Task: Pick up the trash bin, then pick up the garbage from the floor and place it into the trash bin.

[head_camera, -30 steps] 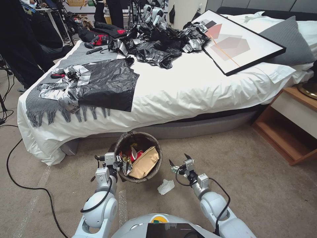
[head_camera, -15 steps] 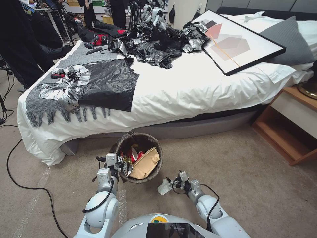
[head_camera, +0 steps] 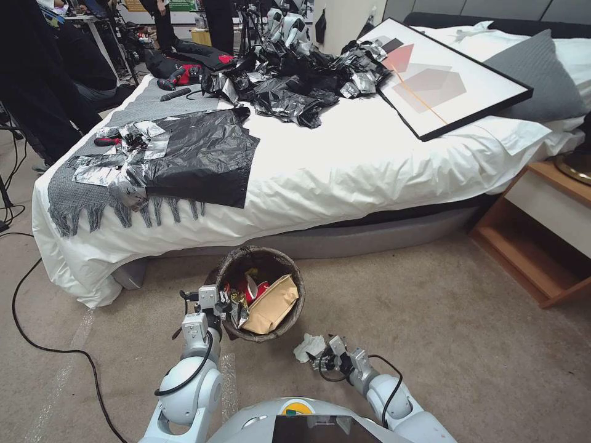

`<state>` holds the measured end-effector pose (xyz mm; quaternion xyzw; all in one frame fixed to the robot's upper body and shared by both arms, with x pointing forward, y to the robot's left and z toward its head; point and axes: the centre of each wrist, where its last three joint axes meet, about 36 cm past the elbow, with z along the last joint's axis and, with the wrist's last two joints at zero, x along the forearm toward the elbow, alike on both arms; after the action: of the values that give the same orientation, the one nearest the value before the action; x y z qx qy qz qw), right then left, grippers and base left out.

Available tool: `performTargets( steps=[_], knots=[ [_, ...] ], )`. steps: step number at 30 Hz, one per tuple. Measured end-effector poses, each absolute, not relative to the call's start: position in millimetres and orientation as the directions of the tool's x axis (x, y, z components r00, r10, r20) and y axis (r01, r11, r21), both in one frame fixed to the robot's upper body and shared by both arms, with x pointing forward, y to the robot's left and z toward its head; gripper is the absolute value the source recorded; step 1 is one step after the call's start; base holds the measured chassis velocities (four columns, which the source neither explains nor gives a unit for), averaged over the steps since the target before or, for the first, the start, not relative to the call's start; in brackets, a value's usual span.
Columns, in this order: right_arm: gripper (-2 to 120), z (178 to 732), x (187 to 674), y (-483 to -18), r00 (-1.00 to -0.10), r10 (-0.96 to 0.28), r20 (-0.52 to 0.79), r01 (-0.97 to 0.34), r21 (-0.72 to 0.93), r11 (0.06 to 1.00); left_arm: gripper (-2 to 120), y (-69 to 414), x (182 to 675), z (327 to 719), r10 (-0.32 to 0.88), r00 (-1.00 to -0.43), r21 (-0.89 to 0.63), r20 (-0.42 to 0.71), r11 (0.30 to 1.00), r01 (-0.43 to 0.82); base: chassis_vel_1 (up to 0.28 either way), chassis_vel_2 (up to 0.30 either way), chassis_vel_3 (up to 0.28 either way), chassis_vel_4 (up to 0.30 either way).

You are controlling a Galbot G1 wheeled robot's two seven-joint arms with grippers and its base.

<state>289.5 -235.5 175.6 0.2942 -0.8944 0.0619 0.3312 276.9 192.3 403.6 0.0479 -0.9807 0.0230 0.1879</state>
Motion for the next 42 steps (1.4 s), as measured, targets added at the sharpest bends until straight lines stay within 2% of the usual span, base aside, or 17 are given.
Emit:
performTargets(
  steps=[8, 11, 17, 19, 22, 24, 27, 31, 33, 35, 36, 42],
  knots=[
    [100, 165.5, 291.5, -236.2, -0.608, -0.479, 0.633, -0.565, 0.078, 0.821, 3, 192.1, 277.1, 403.7, -0.085, -0.925, -0.026, 0.37, 0.994, -0.102, 0.0, 0.0, 0.0, 0.0],
    [96, 158.5, 292.2, -237.2, -0.611, -0.477, 0.632, -0.567, 0.07, 0.82, 3, 192.0, 277.0, 403.6, -0.085, -0.925, -0.026, 0.371, 0.994, -0.102, 0.0, 0.0, 0.0, 0.0],
    [70, 149.2, 293.2, -239.9, -0.619, -0.477, 0.625, -0.573, 0.056, 0.817, 3, 191.3, 276.2, 403.0, -0.084, -0.924, -0.023, 0.373, 0.995, -0.1, 0.0, 0.0, 0.0, 0.0],
    [70, 149.2, 293.2, -239.9, -0.619, -0.477, 0.625, -0.573, 0.056, 0.817, 3, 191.3, 276.2, 403.0, -0.084, -0.924, -0.023, 0.373, 0.995, -0.1, 0.0, 0.0, 0.0, 0.0],
    [52, 147.3, 293.1, -241.4, -0.621, -0.474, 0.624, -0.573, 0.052, 0.818, 3, 190.7, 276.1, 402.0, -0.083, -0.923, -0.022, 0.376, 0.995, -0.098, 0.0, 0.0, 0.0, 0.0],
    [48, 147.0, 292.9, -241.3, -0.621, -0.474, 0.624, -0.573, 0.052, 0.818, 3, 190.6, 276.1, 402.0, -0.082, -0.923, -0.022, 0.376, 0.995, -0.097, 0.0, 0.0, 0.0, 0.0],
    [34, 146.3, 292.2, -240.7, -0.623, -0.474, 0.622, -0.572, 0.051, 0.819, 3, 190.0, 276.5, 402.1, -0.08, -0.923, -0.022, 0.376, 0.995, -0.096, 0.0, 0.0, 0.0, 0.0],
    [25, 145.4, 291.3, -240.4, -0.622, -0.475, 0.622, -0.573, 0.051, 0.818, 3, 189.8, 276.6, 402.1, -0.08, -0.923, -0.022, 0.376, 0.995, -0.095, 0.0, 0.0, 0.0, 0.0],
    [12, 144.2, 290.6, -240.0, -0.622, -0.474, 0.622, -0.573, 0.051, 0.818, 3, 189.8, 276.6, 401.9, -0.08, -0.923, -0.022, 0.377, 0.995, -0.095, 0.0, 0.0, 0.0, 0.0],
    [8, 144.1, 290.5, -239.9, -0.622, -0.475, 0.622, -0.574, 0.051, 0.818, 3, 189.7, 276.7, 401.9, -0.08, -0.923, -0.022, 0.377, 0.995, -0.095, 0.0, 0.0, 0.0, 0.0],
    [0, 143.9, 290.5, -239.6, -0.622, -0.476, 0.622, -0.575, 0.05, 0.817, 3, 189.6, 276.7, 401.9, -0.08, -0.923, -0.022, 0.377, 0.995, -0.095, 0.0, 0.0, 0.0, 0.0],
    [0, 143.4, 290.4, -238.2, -0.628, -0.472, 0.619, -0.571, 0.046, 0.819, 3, 189.6, 276.9, 401.9, -0.081, -0.923, -0.023, 0.376, 0.995, -0.096, 0.0, 0.0, 0.0, 0.0]
  ],
)
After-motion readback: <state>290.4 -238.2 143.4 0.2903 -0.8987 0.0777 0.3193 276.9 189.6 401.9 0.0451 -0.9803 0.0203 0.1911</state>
